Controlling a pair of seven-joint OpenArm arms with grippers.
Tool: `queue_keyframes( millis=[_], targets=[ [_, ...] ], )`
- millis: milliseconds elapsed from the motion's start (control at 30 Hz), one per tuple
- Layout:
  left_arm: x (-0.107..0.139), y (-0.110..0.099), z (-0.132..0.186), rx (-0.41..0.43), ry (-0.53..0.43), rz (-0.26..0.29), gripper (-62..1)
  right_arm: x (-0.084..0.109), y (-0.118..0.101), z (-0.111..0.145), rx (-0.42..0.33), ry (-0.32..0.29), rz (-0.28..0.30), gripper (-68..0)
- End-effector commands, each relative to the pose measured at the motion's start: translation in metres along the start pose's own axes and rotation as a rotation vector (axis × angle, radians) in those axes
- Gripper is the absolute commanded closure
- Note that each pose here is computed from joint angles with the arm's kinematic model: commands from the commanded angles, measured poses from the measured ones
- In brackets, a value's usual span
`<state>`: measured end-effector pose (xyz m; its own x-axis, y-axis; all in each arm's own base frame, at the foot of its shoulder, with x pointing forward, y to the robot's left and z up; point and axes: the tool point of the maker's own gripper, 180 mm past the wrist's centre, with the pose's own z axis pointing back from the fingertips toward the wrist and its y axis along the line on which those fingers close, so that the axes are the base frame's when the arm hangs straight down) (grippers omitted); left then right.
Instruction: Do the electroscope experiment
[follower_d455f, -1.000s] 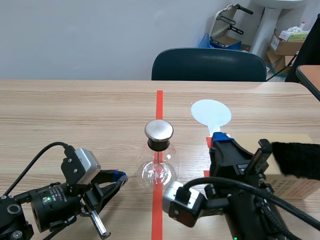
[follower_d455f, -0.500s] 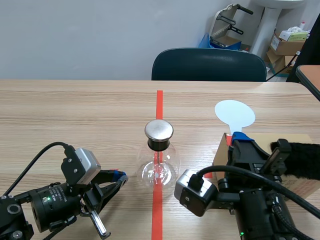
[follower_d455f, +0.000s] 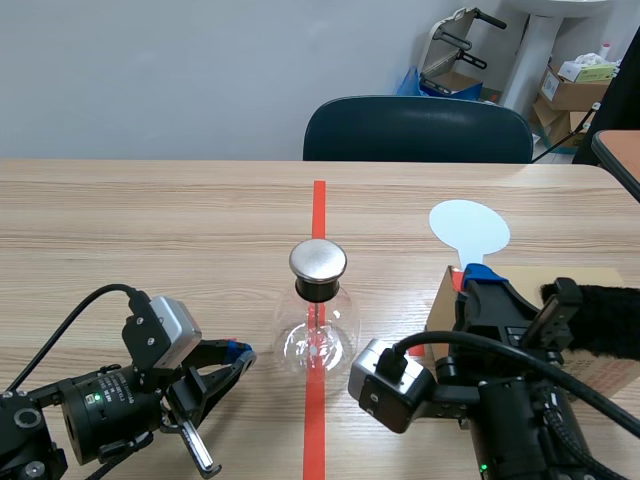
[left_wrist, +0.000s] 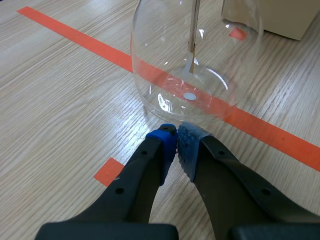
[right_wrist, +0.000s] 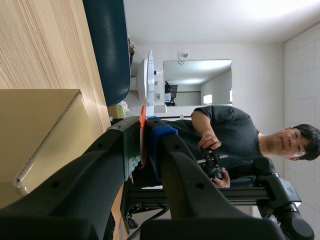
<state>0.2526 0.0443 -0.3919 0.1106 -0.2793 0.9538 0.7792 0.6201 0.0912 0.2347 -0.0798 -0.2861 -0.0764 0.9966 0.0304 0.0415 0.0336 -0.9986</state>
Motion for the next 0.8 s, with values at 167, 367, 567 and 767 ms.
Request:
queue_keyframes(
  millis=[167, 367, 567, 767],
  targets=[
    [0.0098, -0.0010, -0.0036, -0.002, -0.035, 0.007, -5.5, -0.0025, -0.0103, -0.0053, -0.038, 0.005, -0.001, -1.8],
    [0.0098, -0.0010, -0.0036, -0.002, -0.035, 0.007, -5.5, -0.0025, -0.0103, -0.0053, -0.038, 0.005, -0.001, -1.8],
    [0.0130, -0.0010, -0.0035, -0.002, -0.052, 0.007, -5.5, -0.0025, -0.0103, -0.0053, -0.038, 0.005, -0.001, -1.8],
    [0.0131, -0.0010, -0.0035, -0.002, -0.053, 0.007, -5.5, -0.0025, -0.0103, -0.0053, -0.038, 0.005, -0.001, -1.8]
  ],
)
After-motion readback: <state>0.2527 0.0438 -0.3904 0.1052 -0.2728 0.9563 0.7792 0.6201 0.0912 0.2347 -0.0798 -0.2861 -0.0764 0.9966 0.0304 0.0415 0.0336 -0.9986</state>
